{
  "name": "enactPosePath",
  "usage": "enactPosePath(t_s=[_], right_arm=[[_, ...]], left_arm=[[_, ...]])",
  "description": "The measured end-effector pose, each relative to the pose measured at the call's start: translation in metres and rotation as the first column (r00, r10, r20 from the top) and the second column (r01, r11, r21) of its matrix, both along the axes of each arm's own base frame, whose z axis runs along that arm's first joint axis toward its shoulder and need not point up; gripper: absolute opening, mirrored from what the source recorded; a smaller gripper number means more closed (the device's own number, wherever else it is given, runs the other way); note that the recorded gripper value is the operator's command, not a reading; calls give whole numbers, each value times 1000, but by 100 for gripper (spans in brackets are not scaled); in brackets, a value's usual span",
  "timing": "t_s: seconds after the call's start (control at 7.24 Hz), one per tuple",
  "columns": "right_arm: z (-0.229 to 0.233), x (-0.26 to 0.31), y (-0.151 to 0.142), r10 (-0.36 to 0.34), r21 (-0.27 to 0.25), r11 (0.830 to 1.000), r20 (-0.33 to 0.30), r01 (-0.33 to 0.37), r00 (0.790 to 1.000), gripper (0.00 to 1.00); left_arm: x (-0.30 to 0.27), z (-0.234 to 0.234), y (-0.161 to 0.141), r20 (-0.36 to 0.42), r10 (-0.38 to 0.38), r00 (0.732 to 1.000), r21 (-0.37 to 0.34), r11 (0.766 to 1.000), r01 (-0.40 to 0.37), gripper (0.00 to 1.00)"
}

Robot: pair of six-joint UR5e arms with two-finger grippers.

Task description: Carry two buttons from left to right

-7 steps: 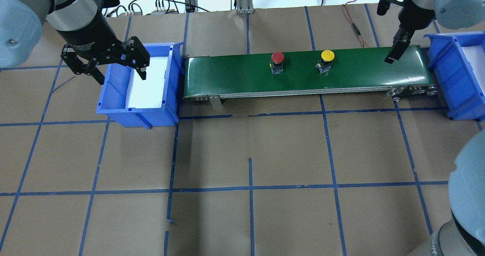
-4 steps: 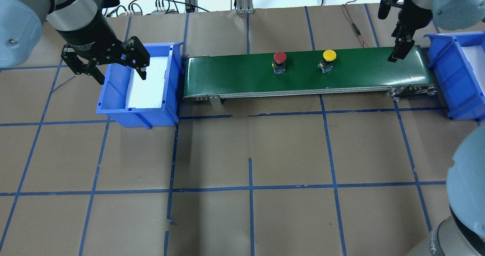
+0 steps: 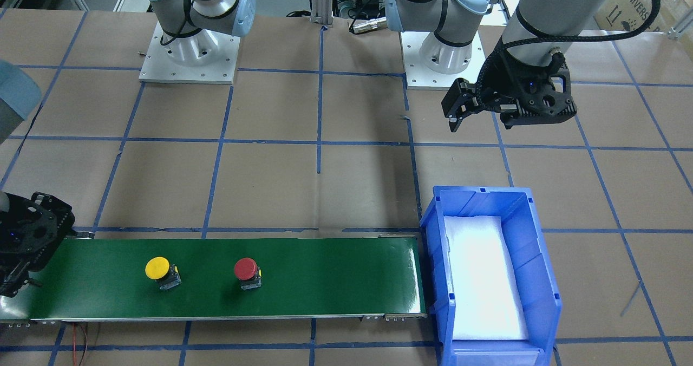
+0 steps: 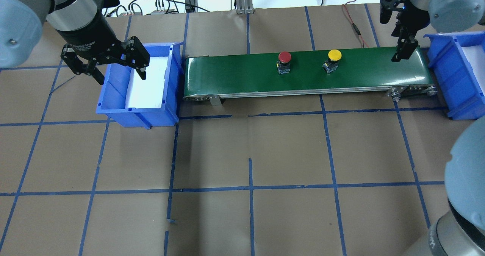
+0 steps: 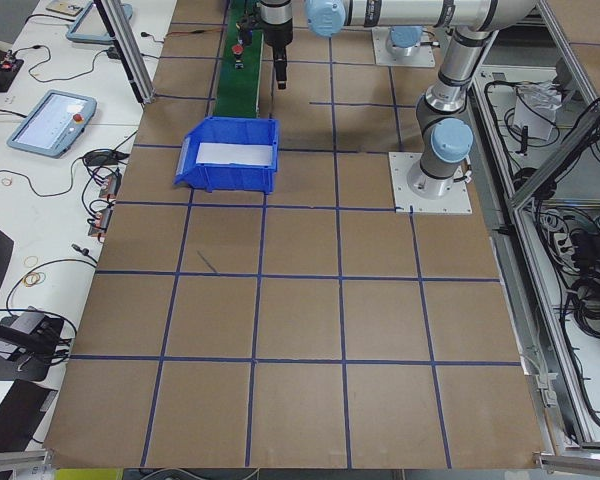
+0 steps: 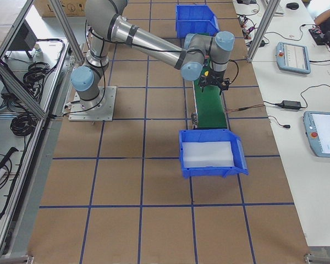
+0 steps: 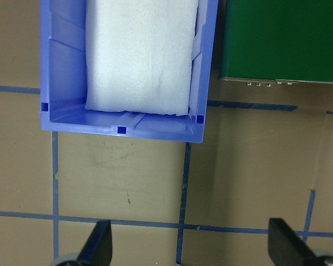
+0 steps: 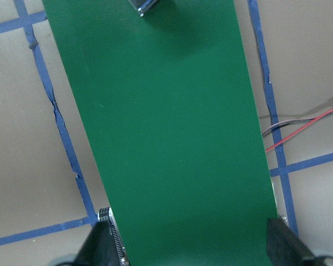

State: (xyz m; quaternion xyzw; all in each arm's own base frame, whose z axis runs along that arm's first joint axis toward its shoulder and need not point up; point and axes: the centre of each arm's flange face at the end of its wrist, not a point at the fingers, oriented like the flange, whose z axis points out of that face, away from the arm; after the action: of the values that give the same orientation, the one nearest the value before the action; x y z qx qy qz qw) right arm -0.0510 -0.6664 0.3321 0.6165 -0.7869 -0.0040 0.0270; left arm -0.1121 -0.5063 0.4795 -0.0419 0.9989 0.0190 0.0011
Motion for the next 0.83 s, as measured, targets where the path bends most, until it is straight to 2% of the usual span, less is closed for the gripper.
enactPosePath(t_s=[0.83], right_arm=[[2, -3, 1, -7, -2, 1000, 6, 7, 1000, 100]], left_arm=[[0, 0, 0, -2, 3, 1000, 0, 1000, -3, 100]])
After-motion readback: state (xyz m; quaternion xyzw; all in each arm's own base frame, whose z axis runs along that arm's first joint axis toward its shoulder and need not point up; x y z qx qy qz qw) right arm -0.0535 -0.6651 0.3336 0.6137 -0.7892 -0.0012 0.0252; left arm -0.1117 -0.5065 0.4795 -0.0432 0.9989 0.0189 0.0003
